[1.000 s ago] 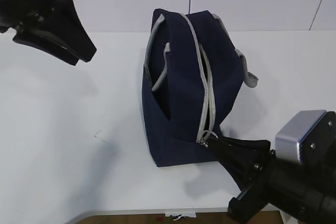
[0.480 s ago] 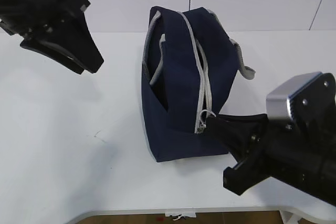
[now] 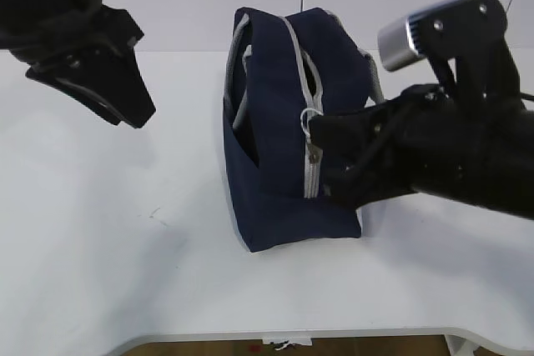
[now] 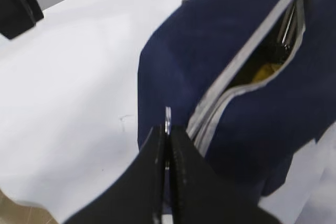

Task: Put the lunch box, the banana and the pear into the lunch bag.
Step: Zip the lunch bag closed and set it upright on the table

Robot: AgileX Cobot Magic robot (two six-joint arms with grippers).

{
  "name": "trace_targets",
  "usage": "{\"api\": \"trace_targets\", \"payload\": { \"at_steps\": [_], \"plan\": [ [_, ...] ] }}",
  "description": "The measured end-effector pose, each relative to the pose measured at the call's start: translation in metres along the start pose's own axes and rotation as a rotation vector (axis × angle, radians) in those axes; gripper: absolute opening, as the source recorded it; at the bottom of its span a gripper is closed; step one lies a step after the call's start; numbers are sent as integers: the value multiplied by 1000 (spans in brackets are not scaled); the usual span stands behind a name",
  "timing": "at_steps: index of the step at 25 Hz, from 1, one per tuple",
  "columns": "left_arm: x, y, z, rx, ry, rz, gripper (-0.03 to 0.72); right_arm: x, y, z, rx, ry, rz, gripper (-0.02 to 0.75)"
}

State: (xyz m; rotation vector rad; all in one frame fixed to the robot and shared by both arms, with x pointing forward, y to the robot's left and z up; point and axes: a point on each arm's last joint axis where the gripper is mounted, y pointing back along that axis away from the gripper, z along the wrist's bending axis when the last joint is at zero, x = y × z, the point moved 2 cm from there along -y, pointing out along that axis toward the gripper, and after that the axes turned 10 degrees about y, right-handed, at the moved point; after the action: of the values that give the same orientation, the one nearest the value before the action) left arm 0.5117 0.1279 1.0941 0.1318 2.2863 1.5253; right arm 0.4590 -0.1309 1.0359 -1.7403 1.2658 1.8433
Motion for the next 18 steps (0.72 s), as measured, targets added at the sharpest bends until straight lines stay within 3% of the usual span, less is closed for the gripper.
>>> {"api": "trace_targets", "payload": {
  "at_steps": [7, 18],
  "plan": [
    [5, 13, 3, -49, -28, -36, 243, -31, -1, -5, 8, -37, 4, -9],
    [33, 6, 12, -82, -36, 21, 243, -70, -26, -10, 2, -171, -7, -9]
  ]
}}
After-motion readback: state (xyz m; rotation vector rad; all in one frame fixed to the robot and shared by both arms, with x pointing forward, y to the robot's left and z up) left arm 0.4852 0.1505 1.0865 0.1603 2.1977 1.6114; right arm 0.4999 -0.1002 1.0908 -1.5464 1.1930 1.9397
